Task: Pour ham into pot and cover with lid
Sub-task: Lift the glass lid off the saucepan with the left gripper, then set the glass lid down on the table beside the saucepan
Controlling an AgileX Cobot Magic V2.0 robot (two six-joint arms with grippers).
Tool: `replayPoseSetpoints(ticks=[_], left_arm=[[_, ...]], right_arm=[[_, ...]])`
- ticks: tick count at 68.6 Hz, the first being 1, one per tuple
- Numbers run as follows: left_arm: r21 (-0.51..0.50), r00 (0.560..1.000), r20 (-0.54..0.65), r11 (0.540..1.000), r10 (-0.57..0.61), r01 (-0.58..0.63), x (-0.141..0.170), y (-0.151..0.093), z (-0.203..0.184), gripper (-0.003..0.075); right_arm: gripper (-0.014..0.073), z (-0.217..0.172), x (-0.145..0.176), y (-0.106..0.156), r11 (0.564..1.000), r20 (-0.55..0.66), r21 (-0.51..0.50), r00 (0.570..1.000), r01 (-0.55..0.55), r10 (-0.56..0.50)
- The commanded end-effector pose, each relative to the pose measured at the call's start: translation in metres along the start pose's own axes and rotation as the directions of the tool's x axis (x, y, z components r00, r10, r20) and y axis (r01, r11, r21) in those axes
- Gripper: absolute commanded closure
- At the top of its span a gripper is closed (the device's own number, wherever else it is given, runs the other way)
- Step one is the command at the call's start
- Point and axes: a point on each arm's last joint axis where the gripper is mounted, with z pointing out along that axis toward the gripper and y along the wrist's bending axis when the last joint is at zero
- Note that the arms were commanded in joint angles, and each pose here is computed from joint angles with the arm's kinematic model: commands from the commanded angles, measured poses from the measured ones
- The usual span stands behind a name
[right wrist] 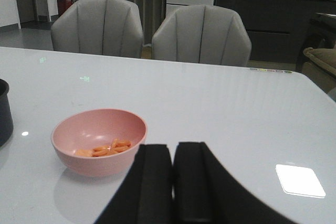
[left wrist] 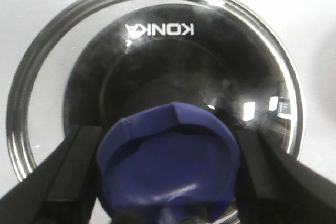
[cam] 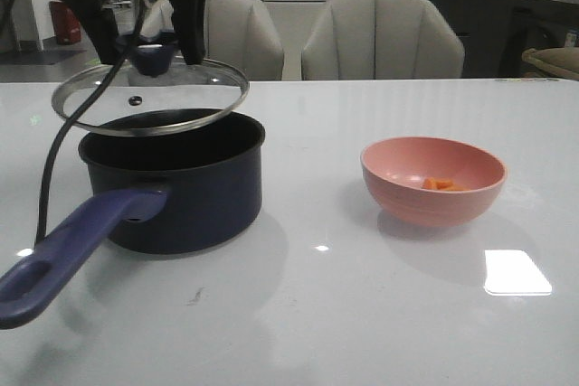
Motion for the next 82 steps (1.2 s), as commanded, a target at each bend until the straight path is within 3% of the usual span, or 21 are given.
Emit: replayPoseSetpoints(ticks=[1,34,54,74,82], left_arm=[[0.022,0.991,0.132,1.000,0.011,-0.014,-0.008,0.015,-0.047,0.0403],[-0.100,0.995,0.102,0.995,0.011,-0.001,-0.008,0.112,-0.066,0.0408],[-0.166,0.997,0.025,0.983,-0.079,0.082,0.018,0.179,-0.030,0.0408],[-0.095,0.991,0.000,0.986,-0.137,0.136,0.055,0.203,0.033,0.0408],[-0.080,0.995,-0.041,0.993,-0.091,0.088,0.064,0.205,0.050,0.0406]], right_arm=[[0.0433,-0.002,-0.011,-0.001,1.000,0.112,0.010,0.994,0.006,-0.007],[0.0433,-0.002,-0.011,-0.001,1.000,0.112,0.010,0.994,0.006,-0.007],[0.0433,-0.002,-0.011,-0.001,1.000,0.112,0.010,0.994,0.006,-0.007],[0.0433,-0.002,-0.011,-0.001,1.000,0.112,0.010,0.994,0.006,-0.007],[0.0433,-0.002,-0.011,-0.001,1.000,0.112,0.010,0.994,0.006,-0.007]])
